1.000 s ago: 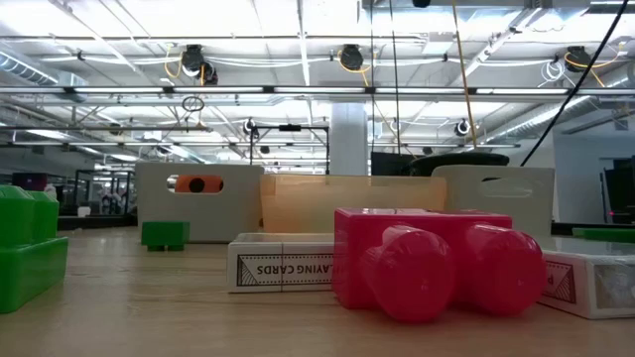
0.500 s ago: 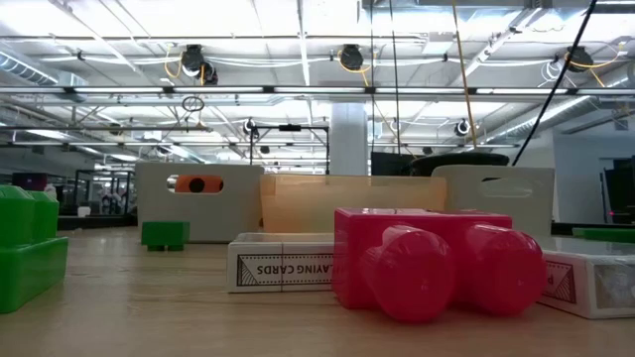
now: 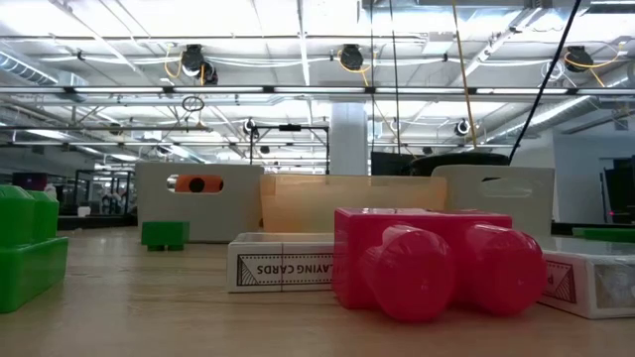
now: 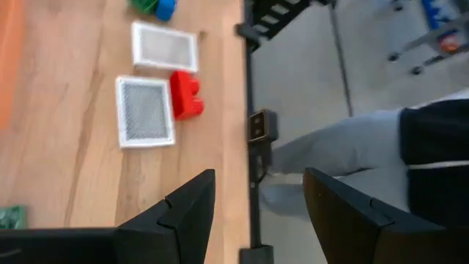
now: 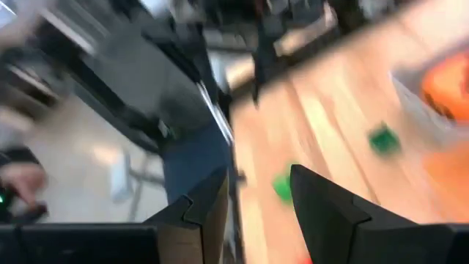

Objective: Pick & Place Toys
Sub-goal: Put the green game piece into the orange bin

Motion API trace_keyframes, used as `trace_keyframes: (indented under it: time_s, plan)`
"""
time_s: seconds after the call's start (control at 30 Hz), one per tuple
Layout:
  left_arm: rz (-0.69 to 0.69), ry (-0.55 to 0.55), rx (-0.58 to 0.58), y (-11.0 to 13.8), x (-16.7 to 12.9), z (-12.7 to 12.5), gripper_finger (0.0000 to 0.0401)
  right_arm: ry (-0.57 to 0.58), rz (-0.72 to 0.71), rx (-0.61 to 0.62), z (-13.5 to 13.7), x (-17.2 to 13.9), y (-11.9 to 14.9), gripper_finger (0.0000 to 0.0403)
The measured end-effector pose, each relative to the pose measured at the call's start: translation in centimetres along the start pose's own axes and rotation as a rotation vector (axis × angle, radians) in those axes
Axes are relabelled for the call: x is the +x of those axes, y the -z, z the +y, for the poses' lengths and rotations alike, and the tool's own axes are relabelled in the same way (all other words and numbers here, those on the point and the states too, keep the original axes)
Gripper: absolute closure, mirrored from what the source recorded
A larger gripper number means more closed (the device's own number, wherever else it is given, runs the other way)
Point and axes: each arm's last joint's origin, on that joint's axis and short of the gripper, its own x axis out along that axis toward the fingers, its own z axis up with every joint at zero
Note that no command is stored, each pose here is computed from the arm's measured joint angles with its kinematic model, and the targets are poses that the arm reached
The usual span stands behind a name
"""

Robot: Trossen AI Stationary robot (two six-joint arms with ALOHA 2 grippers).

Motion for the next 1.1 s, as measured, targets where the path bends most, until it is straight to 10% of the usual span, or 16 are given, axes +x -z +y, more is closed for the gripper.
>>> trace_keyframes:
  time_s: [0.37,0.93,1.1]
  plan:
    - [-0.012,-0.188,-0.226,1.1,4.3,0.7,0.0190,0.394,0.496,-0.137,-2.1,-2.6,6.4,0.0262]
    - [-0.114,-0.224,-0.512,2.3,9.1,0.3,0.0190,0.224,0.518,-0.168,-4.1,-1.1,12.5,0.0255]
    - [-0.082,-0.328,-0.749,3.4,8.9,1.0,0.0190,0.206,0.489,-0.115,-4.7,-1.5,12.8,0.0235]
